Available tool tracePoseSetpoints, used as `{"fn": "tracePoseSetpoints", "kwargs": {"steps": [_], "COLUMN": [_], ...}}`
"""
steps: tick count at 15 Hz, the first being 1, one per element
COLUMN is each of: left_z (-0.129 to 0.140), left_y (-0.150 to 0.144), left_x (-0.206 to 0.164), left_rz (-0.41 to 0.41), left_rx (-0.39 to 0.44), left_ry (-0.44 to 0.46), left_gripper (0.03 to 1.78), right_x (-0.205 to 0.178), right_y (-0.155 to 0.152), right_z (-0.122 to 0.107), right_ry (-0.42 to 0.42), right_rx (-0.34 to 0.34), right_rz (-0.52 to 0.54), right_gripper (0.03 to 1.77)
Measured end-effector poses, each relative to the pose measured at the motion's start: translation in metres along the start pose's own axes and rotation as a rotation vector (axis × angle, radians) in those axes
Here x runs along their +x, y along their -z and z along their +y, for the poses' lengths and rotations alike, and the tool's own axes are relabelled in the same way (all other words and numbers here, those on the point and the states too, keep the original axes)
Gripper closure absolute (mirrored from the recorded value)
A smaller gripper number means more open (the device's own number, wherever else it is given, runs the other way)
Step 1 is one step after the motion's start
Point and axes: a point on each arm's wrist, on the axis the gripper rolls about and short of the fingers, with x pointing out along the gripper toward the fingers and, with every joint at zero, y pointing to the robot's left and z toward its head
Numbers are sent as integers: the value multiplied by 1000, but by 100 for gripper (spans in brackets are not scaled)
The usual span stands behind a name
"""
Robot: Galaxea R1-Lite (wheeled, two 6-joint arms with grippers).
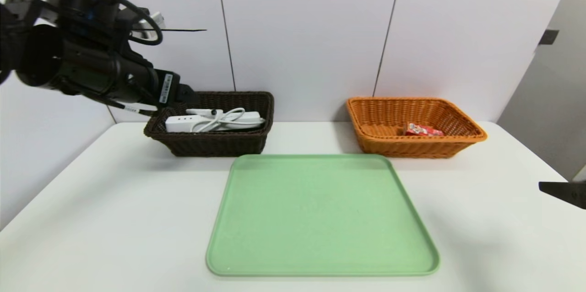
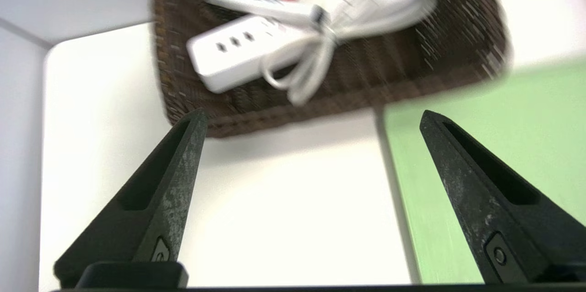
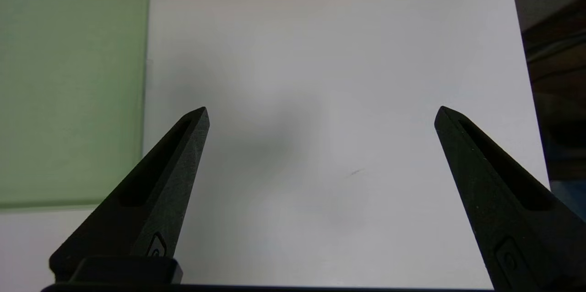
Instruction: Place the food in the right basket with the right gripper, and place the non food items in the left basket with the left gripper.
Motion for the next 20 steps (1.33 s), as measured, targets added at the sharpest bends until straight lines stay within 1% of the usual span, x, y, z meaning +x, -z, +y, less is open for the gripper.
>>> {"fn": "tracePoseSetpoints", "kwargs": {"steps": [1, 2, 3, 4, 5, 6, 8, 11, 13, 15, 17, 18, 19, 20], "left_z": [3, 5, 7, 8, 11, 13, 17, 26, 28, 26, 23, 21, 20, 20], "left_y": [9, 16, 26, 37, 50, 64, 87, 113, 132, 160, 194, 212, 224, 234], "left_x": [-19, -35, -55, -72, -90, -106, -135, -178, -201, -221, -235, -239, -242, -244], "left_rz": [-12, -28, -47, -62, -75, -84, -119, -215, -275, -328, -375, -395, -423, -446], "left_rx": [53, 94, 132, 157, 172, 179, 172, 108, 74, 50, 32, 9, -43, -127], "left_ry": [64, 107, 137, 144, 128, 94, 7, -108, -160, -192, -226, -250, -282, -318], "left_gripper": [16, 16, 15, 14, 14, 14, 14, 13, 12, 12, 12, 12, 12, 12], "right_x": [-5, -10, -16, -20, -24, -27, -35, -56, -73, -89, -104, -110, -115, -119], "right_y": [-6, -11, -15, -18, -21, -23, -21, -8, 8, 35, 70, 88, 105, 122], "right_z": [1, 2, 5, 8, 10, 10, 9, 6, 3, 1, 1, 1, 2, 3], "right_ry": [-48, -102, -175, -238, -278, -283, -266, -235, -201, -153, -111, -95, -83, -77], "right_rx": [-20, -44, -71, -88, -99, -102, -104, -99, -83, -66, -54, -51, -50, -50], "right_rz": [-29, -45, -61, -68, -81, -96, -112, -129, -165, -205, -260, -293, -328, -366], "right_gripper": [10, 10, 10, 10, 10, 10, 10, 10, 10, 10, 10, 10, 10, 10]}}
